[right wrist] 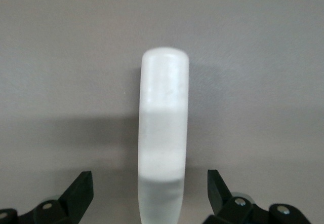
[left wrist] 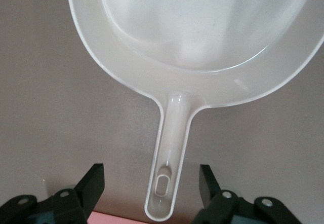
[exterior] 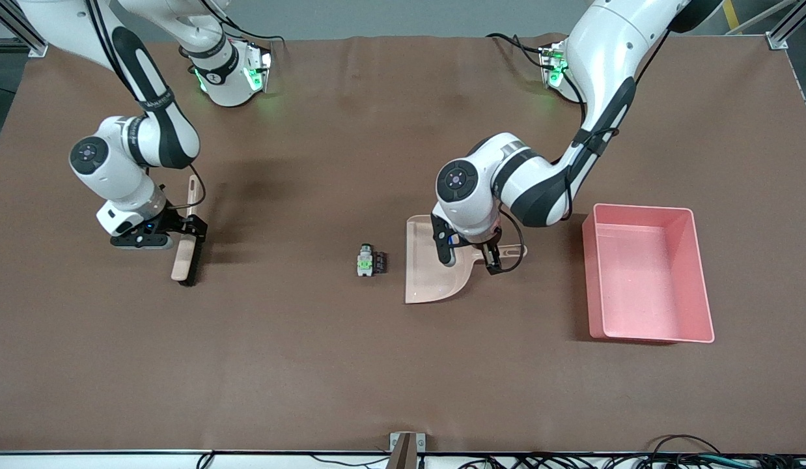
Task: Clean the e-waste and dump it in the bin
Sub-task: 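Grasp the dustpan handle with the left gripper while the right gripper grasps the brush, then lift the brush with the right gripper and move it behind the switch and capacitor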
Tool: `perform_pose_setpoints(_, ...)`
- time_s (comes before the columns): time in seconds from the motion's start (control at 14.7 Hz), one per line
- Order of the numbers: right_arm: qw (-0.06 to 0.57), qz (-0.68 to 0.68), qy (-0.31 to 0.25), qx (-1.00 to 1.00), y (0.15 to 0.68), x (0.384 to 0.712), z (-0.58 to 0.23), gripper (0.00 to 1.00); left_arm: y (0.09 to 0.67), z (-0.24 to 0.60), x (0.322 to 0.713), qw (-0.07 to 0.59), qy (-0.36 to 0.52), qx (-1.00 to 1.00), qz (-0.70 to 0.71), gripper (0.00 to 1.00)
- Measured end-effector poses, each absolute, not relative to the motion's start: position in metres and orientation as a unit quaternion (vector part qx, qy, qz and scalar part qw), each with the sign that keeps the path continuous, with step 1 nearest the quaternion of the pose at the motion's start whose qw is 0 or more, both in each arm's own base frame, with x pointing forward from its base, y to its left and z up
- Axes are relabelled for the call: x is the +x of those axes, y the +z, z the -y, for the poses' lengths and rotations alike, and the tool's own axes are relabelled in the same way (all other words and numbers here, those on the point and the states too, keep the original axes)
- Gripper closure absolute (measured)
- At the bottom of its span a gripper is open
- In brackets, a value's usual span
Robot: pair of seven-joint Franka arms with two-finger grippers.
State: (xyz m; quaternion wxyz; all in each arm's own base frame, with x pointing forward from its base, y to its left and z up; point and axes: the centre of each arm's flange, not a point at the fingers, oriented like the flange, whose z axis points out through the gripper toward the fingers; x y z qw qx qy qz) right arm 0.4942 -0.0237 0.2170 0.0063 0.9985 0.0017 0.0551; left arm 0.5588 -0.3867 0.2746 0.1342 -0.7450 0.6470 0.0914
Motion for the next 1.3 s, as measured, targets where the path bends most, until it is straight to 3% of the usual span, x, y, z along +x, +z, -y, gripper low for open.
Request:
perform_pose_setpoints(0.2,0.007,-0.004,0.051,0.999,0.208,0.493,0.022,0.07,0.261,0.390,0.557,0.135,0.100,-0.738,-0.654,0.17)
perform_pose_setpoints(0.41,0.007,-0.004,0.053,0.999,0.209,0.494,0.022,0.26,0.249,0.400,0.552,0.140,0.095,-0.727,-0.666,0.18)
perform_pose_setpoints(0.55,0.007,-0.004,0.054,0.999,0.210,0.495,0.022,0.30,0.247,0.400,0.554,0.146,0.092,-0.715,-0.677,0.18)
perform_pose_setpoints(0.68,0.007,-0.004,0.054,0.998,0.210,0.495,0.022,0.54,0.248,0.399,0.556,0.146,0.092,-0.706,-0.687,0.20)
perform_pose_setpoints(0.75,0.007,-0.005,0.055,0.998,0.211,0.496,0.022,0.58,0.248,0.399,0.556,0.145,0.092,-0.704,-0.689,0.20)
perform_pose_setpoints(1.16,0.006,-0.015,0.059,0.998,0.218,0.503,0.012,0.58,0.230,0.398,0.549,0.132,0.076,-0.698,-0.700,0.21)
perform_pose_setpoints(1.3,0.003,-0.023,0.035,0.999,0.231,0.515,-0.006,0.58,0.228,0.397,0.548,0.132,0.078,-0.698,-0.700,0.21)
